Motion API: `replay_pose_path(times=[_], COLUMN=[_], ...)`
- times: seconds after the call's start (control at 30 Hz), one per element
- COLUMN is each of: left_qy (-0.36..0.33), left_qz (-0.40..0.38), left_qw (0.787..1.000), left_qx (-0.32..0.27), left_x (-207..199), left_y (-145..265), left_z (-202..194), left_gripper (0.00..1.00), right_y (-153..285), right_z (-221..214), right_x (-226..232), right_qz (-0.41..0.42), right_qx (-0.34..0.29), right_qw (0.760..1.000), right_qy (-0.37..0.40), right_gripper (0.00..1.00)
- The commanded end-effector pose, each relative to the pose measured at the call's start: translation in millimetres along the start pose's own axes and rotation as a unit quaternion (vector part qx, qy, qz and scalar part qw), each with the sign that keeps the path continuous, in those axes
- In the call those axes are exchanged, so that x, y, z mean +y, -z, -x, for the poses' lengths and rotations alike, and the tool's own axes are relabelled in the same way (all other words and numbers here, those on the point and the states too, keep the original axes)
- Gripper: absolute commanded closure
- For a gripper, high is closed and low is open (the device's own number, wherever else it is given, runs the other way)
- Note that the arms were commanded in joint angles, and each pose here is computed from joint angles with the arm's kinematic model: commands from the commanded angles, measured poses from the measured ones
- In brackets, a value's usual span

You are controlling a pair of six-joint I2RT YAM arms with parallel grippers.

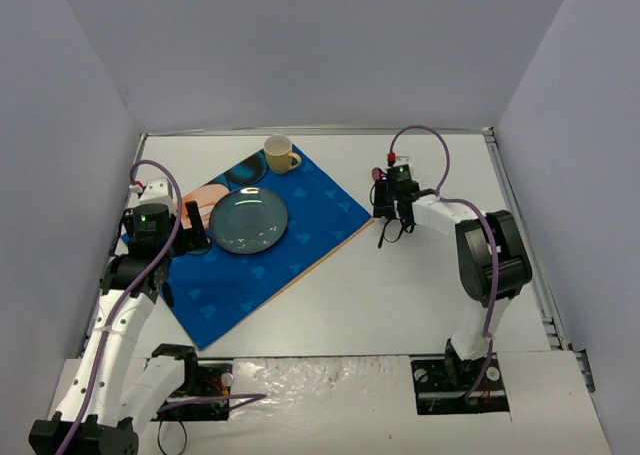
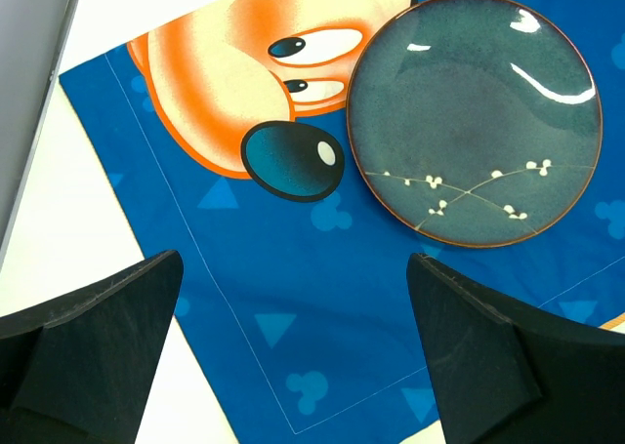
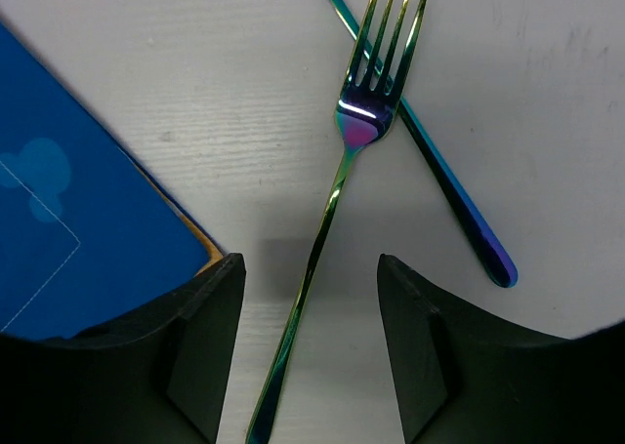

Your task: Set the dinner table for one person

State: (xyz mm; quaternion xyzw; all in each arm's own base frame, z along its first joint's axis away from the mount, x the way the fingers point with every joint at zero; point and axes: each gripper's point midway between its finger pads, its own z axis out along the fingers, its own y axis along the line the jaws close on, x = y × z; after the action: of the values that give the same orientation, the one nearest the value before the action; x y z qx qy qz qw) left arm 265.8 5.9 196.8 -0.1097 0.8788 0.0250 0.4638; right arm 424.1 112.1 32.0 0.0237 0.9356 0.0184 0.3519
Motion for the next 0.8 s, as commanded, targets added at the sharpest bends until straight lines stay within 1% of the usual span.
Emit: replay_pose_path(times=[0.0,0.23,0.43,0.5,0.63,0.77], left_qy=[0.001,0.002,0.001,0.001,0.001,0.0], left_qz=[-0.006,-0.006,-0.004,-0.004,-0.003,-0.002], left_qw=[1.0,1.0,1.0,1.0,1.0,1.0], left_qx=[-0.029,-0.029,-0.029,-0.029,-0.029,-0.027], left_x=[-4.0,-3.8,-3.0,-2.9,-2.5,-2.5], left_y=[5.9,5.8,5.9,5.7,5.8,5.0], left_z=[21.2,21.2,20.6,20.9,21.2,20.2], left_gripper=[0.03,0.03,0.03,0.03,0.03,0.03], right_y=[-1.8,-10.4,-17.6,-19.2,-20.2,-16.5], right_z=[24.5,16.7,8.9,7.3,7.3,10.3], right_x=[-2.2,-7.3,-9.0,-9.4,-9.3,-9.8], right_qz=[-0.019,-0.039,-0.047,-0.049,-0.049,-0.05], right_qx=[-0.039,-0.032,-0.022,-0.02,-0.019,-0.023], right_qw=[0.999,0.998,0.998,0.998,0.998,0.998], right_qy=[-0.024,-0.026,-0.023,-0.023,-0.023,-0.024], right_gripper=[0.51,0.62,0.67,0.71,0.82,0.97])
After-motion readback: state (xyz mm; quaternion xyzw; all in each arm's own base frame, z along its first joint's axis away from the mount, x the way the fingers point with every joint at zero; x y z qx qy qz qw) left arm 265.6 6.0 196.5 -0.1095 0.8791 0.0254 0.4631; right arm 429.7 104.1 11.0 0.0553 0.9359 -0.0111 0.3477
